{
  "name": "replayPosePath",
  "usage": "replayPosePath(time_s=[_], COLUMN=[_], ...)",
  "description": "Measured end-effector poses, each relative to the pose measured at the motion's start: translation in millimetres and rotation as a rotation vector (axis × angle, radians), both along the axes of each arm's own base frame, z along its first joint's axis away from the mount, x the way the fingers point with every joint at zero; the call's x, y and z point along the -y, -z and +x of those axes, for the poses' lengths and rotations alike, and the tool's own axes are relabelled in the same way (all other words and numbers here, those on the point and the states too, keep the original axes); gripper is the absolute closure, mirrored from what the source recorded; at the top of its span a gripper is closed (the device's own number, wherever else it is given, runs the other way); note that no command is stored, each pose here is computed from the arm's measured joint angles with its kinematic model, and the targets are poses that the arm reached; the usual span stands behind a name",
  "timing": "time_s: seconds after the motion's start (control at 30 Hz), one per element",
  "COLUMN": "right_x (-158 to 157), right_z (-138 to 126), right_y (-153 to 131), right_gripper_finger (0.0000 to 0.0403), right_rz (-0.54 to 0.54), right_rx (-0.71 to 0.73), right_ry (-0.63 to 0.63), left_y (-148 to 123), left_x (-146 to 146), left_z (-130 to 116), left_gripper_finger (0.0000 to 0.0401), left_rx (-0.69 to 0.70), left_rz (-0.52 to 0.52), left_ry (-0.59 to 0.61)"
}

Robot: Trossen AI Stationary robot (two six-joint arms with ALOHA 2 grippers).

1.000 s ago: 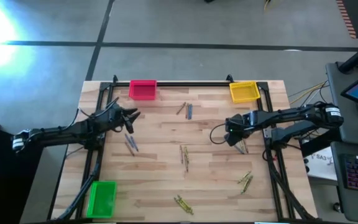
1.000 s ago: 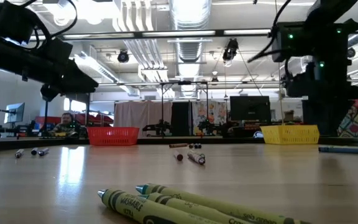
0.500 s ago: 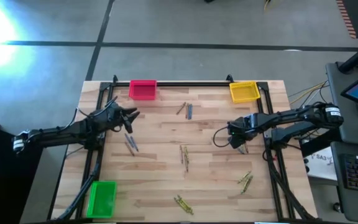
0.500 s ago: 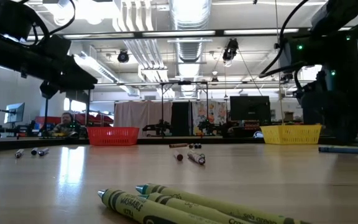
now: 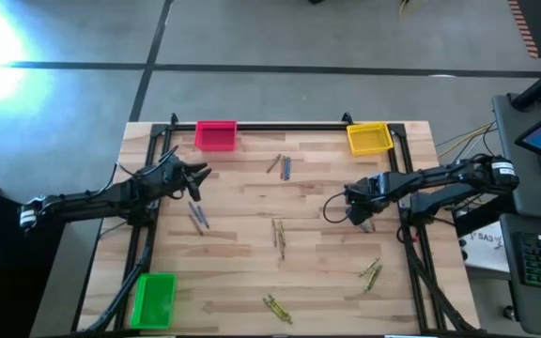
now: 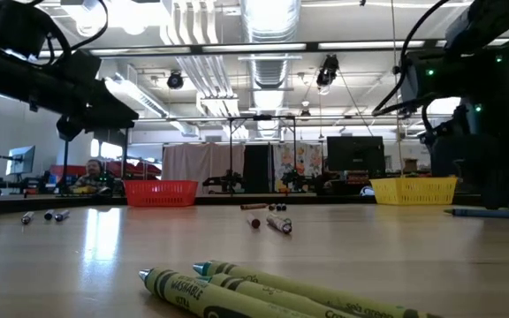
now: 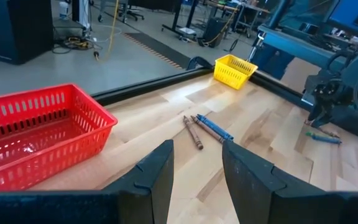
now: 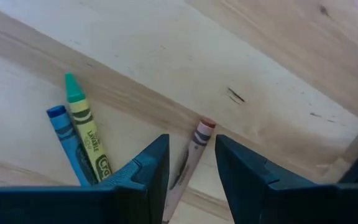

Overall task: Sort crayons
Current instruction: Put the brown crayon into the yellow bin

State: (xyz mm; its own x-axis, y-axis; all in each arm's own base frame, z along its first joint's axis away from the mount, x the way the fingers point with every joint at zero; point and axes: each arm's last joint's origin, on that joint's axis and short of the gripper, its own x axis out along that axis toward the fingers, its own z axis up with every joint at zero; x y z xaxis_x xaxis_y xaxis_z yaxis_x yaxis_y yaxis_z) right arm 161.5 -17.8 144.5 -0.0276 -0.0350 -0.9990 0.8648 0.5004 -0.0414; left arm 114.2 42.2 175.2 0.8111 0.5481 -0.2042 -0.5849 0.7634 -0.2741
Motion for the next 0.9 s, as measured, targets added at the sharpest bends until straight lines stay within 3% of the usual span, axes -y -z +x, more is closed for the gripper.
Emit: replayPosePath(time_s=[0.2,0.37,0.6,0.9], right_x=[0.4,5.7,6.2,6.5], right_z=[19.0,24.6,17.4,22.1], right_y=[-22.2,-30.3,-13.5,3.8], right_gripper_finger=[0.0280,0.0280,0.0280,0.0280], right_rz=[0.193,0.038,0.047,0.074], right_rx=[0.126,0.133,0.052,-0.039], right_ry=[-0.099,-0.101,-0.085,-0.091], left_y=[1.8,4.8,13.6,18.3], left_x=[-2.3,-3.2,-6.1,-6.6], left_z=[-0.2,1.4,3.1,7.6], left_gripper_finger=[0.0281,0.0281,0.0281,0.0281], left_rx=[-0.006,-0.030,-0.124,-0.153], left_rz=[-0.010,-0.019,-0.014,-0.068], left_ry=[-0.087,-0.104,-0.186,-0.172])
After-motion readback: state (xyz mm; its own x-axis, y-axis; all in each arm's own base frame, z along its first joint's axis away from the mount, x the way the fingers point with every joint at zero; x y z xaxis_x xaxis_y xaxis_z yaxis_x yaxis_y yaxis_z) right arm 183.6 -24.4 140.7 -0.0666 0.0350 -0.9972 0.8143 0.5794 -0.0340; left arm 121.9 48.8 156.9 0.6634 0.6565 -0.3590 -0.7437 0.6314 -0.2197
